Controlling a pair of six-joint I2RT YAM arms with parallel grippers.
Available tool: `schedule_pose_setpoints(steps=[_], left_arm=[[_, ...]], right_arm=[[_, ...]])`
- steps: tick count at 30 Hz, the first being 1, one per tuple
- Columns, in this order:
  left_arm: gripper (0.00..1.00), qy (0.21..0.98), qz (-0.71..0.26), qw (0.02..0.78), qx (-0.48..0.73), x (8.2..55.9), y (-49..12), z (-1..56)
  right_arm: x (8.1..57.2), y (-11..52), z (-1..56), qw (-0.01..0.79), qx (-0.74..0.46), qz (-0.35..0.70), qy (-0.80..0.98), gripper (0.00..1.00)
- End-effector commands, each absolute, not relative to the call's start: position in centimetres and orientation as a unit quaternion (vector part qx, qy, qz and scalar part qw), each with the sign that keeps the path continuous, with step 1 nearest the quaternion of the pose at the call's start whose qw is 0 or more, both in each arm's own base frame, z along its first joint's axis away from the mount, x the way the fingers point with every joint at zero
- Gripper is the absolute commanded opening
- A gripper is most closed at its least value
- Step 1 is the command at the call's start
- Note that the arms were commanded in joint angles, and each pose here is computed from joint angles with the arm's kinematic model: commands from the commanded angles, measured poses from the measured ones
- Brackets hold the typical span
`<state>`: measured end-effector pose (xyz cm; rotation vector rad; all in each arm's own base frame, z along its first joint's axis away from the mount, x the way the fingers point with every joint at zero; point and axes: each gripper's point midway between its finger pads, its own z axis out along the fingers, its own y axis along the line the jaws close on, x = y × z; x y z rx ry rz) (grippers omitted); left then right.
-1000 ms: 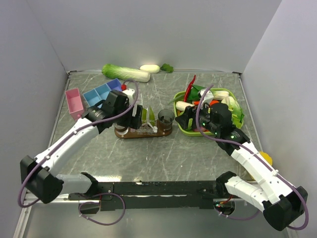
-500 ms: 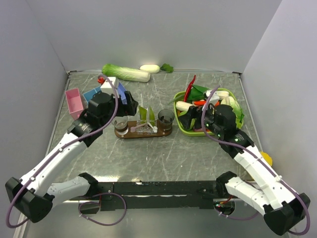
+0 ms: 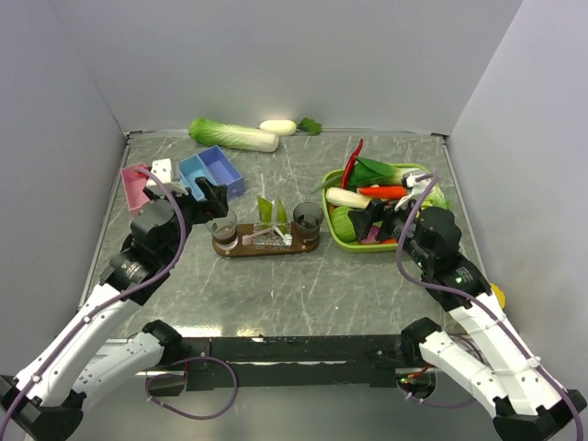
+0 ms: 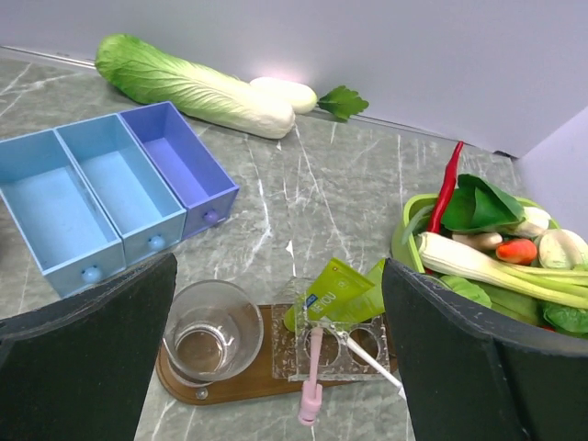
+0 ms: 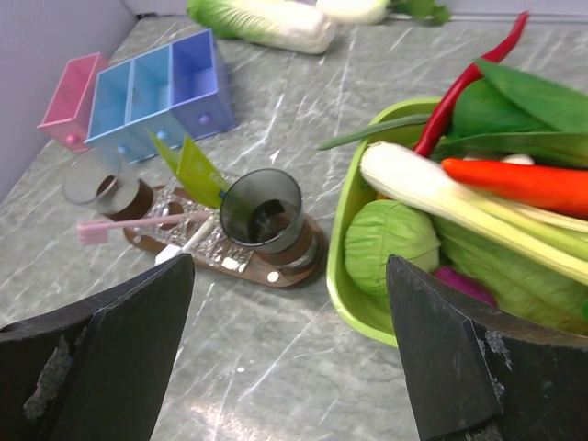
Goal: Prepare toiletry sets of a toothbrush and toothpaste on the tray
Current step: Reset both arms
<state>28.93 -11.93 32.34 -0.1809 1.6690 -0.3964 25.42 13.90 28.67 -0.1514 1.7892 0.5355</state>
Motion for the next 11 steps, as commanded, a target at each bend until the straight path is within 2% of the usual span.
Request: schedule_pose_setpoints(steps=[1,11], left_arm=[[0.97,0.709,-0.175,0.675,-0.108,28.7,-10.7,33.6],[0.97,0.688,-0.187,0.693,-0.104,27.6,-10.2,34.2]], right_arm=[[25.7,12.6,28.8,0.610,-0.056,0.202,0.764,0.92],[25.6,12.8,29.1,0.608,-0.050,0.211,0.764,0.92]])
